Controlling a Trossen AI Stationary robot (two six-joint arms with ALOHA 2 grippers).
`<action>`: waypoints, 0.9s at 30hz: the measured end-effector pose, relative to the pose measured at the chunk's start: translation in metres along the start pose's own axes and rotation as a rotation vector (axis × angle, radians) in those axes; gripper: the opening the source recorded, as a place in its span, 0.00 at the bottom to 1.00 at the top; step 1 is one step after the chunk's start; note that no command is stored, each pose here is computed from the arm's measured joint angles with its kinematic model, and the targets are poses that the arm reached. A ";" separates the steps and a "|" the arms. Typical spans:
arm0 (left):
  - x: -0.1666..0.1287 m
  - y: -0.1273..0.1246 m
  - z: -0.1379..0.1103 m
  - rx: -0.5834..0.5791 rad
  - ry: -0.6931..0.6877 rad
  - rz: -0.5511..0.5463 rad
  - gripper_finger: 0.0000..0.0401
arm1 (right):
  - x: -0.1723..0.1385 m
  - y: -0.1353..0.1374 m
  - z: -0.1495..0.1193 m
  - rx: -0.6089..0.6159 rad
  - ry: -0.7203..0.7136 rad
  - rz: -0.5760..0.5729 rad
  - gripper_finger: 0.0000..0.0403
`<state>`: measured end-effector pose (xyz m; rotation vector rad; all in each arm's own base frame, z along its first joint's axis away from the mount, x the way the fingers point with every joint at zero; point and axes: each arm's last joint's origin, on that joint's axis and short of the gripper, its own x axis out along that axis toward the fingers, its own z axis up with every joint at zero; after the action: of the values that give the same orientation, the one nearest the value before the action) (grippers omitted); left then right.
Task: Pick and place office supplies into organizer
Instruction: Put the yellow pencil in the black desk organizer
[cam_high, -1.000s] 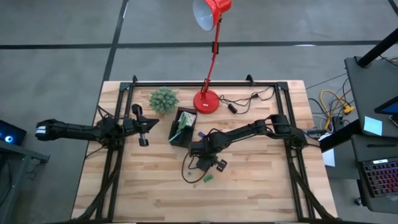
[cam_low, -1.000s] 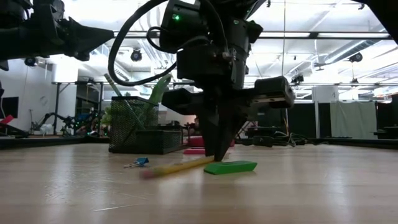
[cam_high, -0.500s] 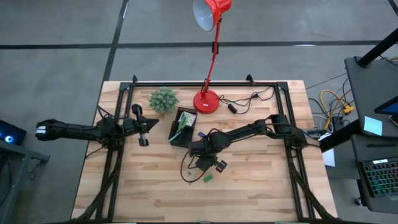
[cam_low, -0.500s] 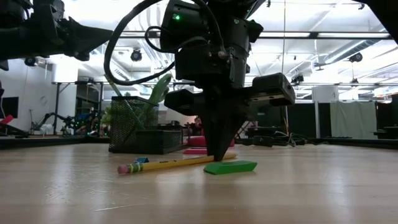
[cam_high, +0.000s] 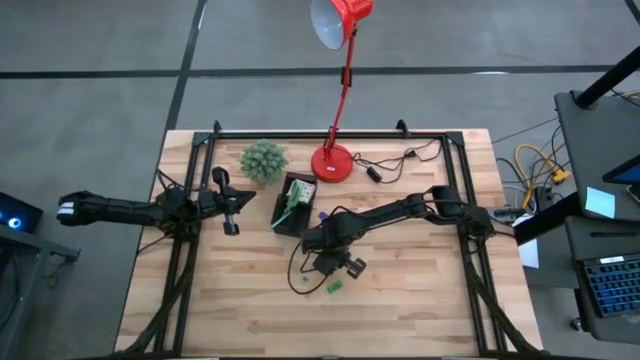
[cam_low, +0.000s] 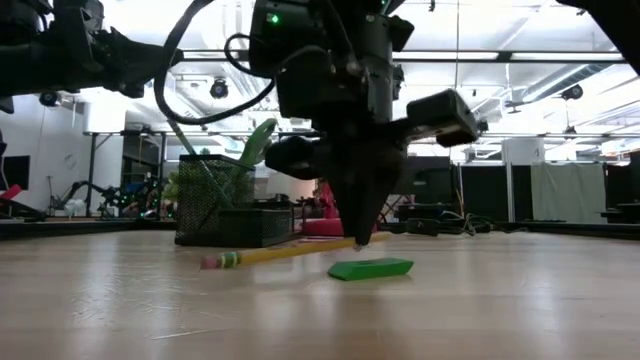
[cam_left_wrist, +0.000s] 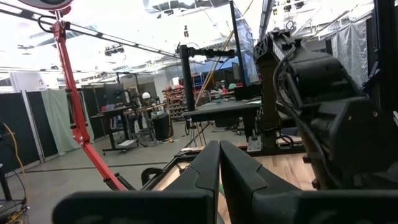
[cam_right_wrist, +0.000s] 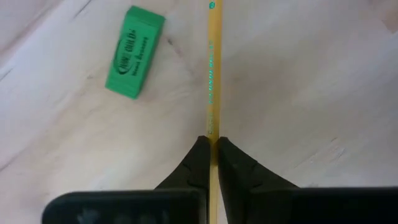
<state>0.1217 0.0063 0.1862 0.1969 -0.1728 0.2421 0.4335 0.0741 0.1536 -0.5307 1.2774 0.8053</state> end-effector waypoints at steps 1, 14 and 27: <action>0.000 0.000 0.000 0.000 0.000 0.000 0.00 | -0.001 0.001 0.000 0.006 0.005 0.005 0.02; 0.000 0.000 0.001 -0.004 -0.005 0.001 0.00 | -0.004 0.003 0.001 0.144 -0.063 0.104 0.02; 0.000 0.000 0.000 -0.004 -0.003 0.001 0.00 | -0.030 0.004 0.011 0.113 -0.201 0.062 0.02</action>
<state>0.1215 0.0064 0.1864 0.1928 -0.1759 0.2421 0.4347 0.0778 0.1858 -0.3128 1.1502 0.8120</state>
